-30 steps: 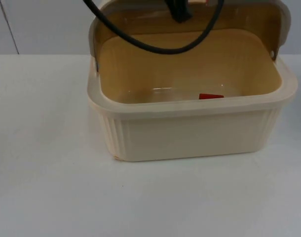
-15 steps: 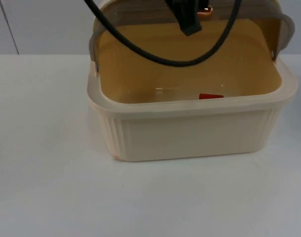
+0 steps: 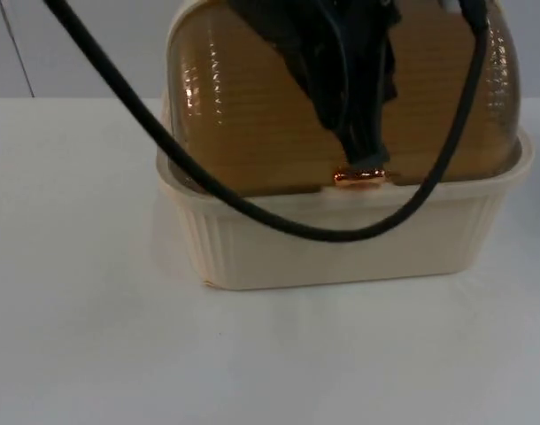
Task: Open the box lid with the left hand, place the block into the box with the right hand, then close the box lid with the left hand.
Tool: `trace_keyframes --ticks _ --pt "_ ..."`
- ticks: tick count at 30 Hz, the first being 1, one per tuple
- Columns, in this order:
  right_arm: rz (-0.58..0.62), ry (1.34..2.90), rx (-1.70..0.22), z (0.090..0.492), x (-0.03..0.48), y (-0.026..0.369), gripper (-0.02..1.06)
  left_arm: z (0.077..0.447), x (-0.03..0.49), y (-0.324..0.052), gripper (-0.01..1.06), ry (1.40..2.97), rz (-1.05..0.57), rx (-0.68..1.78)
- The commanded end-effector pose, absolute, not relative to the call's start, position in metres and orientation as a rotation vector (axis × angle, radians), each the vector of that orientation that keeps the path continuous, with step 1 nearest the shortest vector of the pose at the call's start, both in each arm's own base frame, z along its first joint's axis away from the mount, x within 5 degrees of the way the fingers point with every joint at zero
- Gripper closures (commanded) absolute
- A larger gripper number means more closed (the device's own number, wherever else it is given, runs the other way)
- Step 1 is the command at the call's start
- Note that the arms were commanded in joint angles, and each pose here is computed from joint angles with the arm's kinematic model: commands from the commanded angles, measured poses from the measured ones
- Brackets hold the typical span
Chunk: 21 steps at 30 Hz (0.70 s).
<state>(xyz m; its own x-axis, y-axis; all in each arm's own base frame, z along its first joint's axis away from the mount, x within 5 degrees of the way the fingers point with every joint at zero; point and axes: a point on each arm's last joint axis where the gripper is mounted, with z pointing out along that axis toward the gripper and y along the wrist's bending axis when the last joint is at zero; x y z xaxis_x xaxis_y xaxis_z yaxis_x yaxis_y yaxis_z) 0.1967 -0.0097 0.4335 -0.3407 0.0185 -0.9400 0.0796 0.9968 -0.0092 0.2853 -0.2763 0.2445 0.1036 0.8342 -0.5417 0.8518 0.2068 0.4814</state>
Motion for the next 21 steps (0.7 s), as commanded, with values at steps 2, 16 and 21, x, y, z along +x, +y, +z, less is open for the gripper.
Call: trace_keyframes --ticks 2,16,21 --pt "-0.063 1.904 0.076 0.437 0.194 -0.01 0.01 0.239 0.276 -0.274 1.05 1.685 -0.043 1.572" --pt "-0.062 1.918 0.078 0.436 0.194 -0.01 0.01 0.327 0.245 -0.249 1.05 1.705 -0.357 1.092" --pt "-0.062 1.92 0.078 0.435 0.194 -0.01 0.01 0.359 0.25 -0.214 1.05 1.685 -0.354 0.933"
